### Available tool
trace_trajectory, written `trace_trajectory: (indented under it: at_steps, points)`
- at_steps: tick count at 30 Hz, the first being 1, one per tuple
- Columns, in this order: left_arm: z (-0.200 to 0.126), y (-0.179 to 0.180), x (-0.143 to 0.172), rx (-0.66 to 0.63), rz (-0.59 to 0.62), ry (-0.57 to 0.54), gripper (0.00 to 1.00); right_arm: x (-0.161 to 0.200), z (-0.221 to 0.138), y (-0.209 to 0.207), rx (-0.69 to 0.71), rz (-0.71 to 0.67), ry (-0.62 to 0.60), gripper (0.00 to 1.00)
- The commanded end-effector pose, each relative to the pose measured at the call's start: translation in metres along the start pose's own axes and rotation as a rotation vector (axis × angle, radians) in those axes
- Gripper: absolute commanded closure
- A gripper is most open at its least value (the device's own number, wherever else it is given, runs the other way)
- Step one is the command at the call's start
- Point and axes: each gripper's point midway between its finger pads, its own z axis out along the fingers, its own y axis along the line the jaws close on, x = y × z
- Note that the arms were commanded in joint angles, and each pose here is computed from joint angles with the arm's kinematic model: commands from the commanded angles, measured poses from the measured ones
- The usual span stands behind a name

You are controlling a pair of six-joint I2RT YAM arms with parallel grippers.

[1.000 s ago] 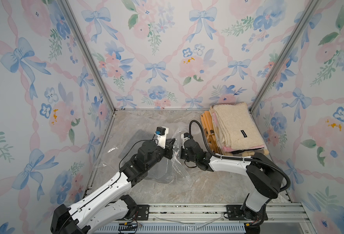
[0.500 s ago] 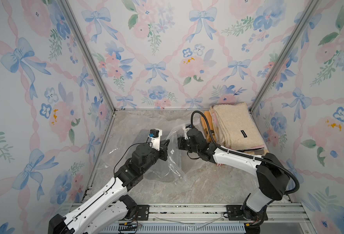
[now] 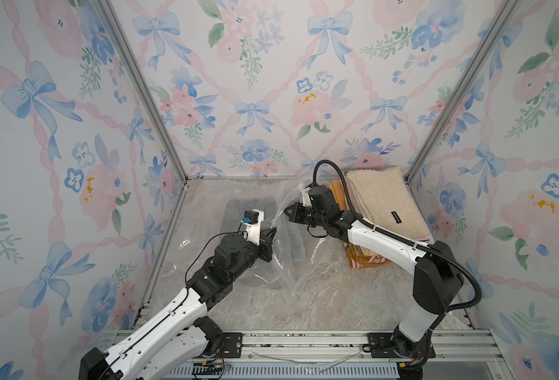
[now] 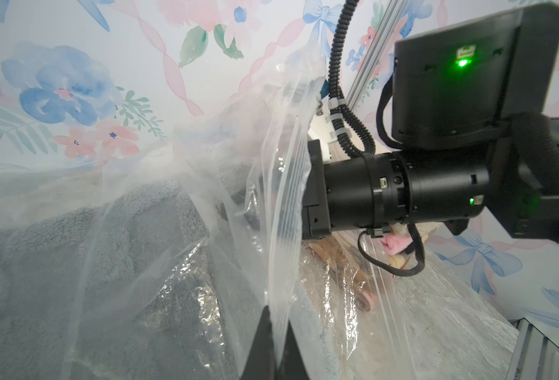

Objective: Take the blanket out of the vacuum bag
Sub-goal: Take out the blanket from the vacuum bag.

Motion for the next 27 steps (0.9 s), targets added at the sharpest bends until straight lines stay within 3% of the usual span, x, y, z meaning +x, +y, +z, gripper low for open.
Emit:
trace_trajectory:
  at_steps: [1, 7, 12, 17, 23, 26, 27]
  points:
    - [0.01, 0.004, -0.004, -0.023, -0.028, -0.018, 1.0, 0.02, -0.017, 0.018, -0.033, 0.002, 0.014, 1.0]
    - [0.026, 0.0, -0.032, -0.041, -0.024, -0.062, 1.0, 0.037, -0.021, 0.013, -0.025, 0.015, -0.032, 1.0]
    - [0.028, 0.015, -0.057, -0.138, -0.036, -0.117, 1.0, 0.028, -0.031, 0.015, -0.01, -0.021, -0.063, 1.0]
    - [0.035, 0.028, -0.051, -0.191, -0.028, -0.068, 1.0, 0.011, -0.05, 0.02, 0.001, -0.054, -0.123, 1.0]
    - [0.031, 0.016, -0.031, -0.087, -0.037, -0.044, 1.0, -0.028, -0.068, 0.025, -0.001, -0.07, -0.164, 1.0]
    - [0.028, -0.003, -0.022, 0.032, -0.019, -0.017, 1.0, -0.045, -0.067, 0.023, 0.011, -0.066, -0.174, 1.0]
    - [0.027, -0.007, -0.005, 0.075, -0.013, 0.016, 1.0, -0.049, -0.064, 0.021, 0.025, -0.068, -0.167, 1.0]
